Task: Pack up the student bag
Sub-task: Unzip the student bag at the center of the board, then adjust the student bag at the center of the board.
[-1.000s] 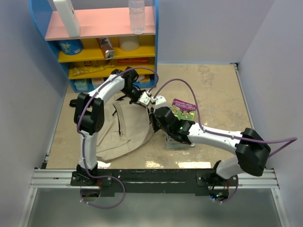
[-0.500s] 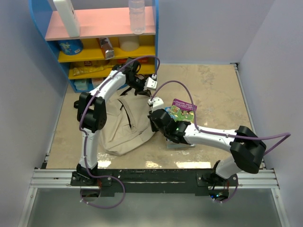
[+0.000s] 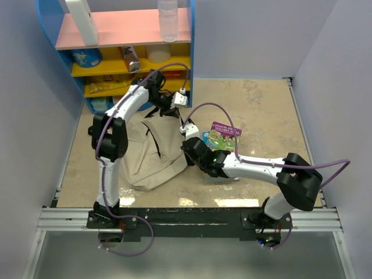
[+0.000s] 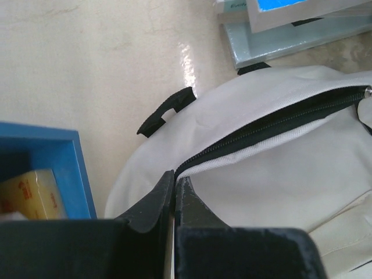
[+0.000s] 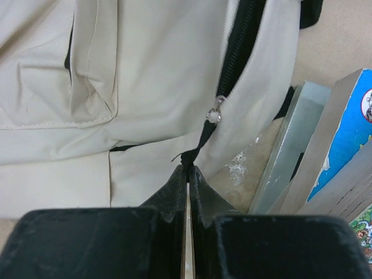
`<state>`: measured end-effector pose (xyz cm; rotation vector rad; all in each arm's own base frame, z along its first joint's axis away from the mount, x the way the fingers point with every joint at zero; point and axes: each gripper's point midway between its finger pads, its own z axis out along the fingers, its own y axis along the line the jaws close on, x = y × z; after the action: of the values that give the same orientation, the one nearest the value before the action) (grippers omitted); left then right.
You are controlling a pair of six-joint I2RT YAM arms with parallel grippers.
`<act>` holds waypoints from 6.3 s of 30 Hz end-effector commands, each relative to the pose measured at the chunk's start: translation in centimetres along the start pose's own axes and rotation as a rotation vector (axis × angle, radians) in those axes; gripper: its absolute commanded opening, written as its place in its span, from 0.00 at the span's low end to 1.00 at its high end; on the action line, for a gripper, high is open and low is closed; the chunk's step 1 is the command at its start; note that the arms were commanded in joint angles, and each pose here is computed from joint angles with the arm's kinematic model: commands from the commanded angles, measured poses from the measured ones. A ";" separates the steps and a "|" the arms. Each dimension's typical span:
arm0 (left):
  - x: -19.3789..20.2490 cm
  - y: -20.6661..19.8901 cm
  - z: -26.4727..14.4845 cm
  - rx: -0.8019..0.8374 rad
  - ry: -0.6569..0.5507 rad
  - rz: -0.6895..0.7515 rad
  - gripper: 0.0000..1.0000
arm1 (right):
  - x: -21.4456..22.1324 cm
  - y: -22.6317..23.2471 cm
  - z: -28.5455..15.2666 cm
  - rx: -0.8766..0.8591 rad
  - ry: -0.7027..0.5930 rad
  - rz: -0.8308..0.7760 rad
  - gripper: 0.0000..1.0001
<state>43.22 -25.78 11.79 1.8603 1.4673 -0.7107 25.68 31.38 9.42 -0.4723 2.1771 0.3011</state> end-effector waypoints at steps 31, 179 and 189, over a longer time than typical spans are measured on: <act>-3.4 3.8 -4.3 -0.201 -0.107 -0.206 0.00 | 1.1 6.3 1.8 -0.161 0.079 0.007 0.00; 20.6 -17.2 -17.7 -0.402 0.396 -0.805 0.54 | -1.0 0.1 4.6 0.008 0.110 0.099 0.00; 18.9 -11.0 -15.8 -0.421 0.359 -0.761 0.39 | -1.8 6.5 -1.1 -0.348 -0.041 0.155 0.00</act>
<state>33.01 2.01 3.95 1.0946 2.4727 -0.3978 24.54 33.73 8.05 -0.4464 2.2709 0.5224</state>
